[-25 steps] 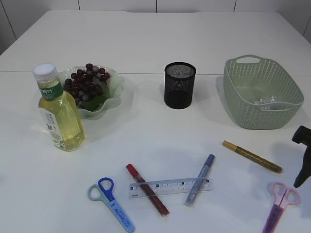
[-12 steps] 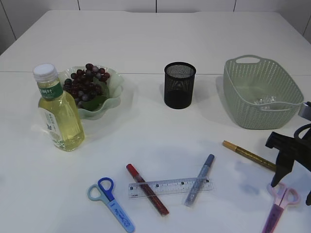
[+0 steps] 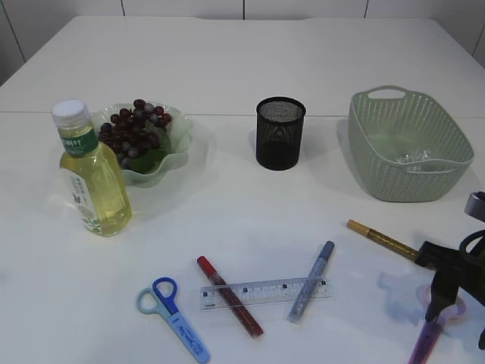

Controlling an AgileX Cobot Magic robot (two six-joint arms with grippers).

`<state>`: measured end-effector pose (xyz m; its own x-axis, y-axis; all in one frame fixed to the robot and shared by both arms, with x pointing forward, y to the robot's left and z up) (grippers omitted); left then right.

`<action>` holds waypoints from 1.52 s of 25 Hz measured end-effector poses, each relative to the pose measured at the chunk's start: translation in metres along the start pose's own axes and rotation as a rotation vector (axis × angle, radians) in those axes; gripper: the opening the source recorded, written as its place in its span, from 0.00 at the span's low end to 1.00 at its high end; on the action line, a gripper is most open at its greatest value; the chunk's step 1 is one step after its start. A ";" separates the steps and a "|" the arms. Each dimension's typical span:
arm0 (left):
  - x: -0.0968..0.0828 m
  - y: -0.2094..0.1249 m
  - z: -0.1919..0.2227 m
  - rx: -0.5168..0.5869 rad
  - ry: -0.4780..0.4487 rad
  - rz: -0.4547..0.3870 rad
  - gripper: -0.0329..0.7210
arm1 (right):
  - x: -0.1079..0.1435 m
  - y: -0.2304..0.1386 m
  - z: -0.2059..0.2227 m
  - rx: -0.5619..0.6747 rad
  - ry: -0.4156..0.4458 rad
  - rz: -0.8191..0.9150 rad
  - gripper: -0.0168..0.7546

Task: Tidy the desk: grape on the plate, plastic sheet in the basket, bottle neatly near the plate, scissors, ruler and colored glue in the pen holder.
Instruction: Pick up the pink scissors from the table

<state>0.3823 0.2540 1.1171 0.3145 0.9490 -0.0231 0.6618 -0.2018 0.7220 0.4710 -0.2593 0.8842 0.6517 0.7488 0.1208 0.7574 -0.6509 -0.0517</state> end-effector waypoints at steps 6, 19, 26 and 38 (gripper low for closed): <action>0.000 0.000 0.000 -0.001 0.000 0.000 0.70 | 0.006 0.005 0.002 -0.059 0.045 -0.010 0.68; 0.000 0.000 0.000 -0.002 0.000 0.000 0.70 | 0.012 0.001 0.017 -0.037 0.030 -0.022 0.68; 0.000 0.000 0.000 -0.002 0.000 0.000 0.70 | 0.010 -0.001 0.028 0.000 0.003 0.000 0.68; 0.000 0.000 0.000 -0.002 0.000 0.000 0.70 | 0.010 -0.001 0.028 0.000 0.003 0.031 0.68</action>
<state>0.3825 0.2540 1.1173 0.3145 0.9490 -0.0230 0.6603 -0.2013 0.7235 0.4782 -0.2478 0.8574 0.6747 0.7280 0.1219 0.7369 -0.6736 -0.0559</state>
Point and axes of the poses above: a point on each arm's last joint axis where the gripper is mounted, z pointing out along that axis toward the gripper, x along the wrist's bending axis when the last joint is at zero, y = z × x, the point moved 4 cm from there along z, pointing out along that axis toward the gripper, and after that the axes turned 7 degrees about z, right-handed, at the moved point
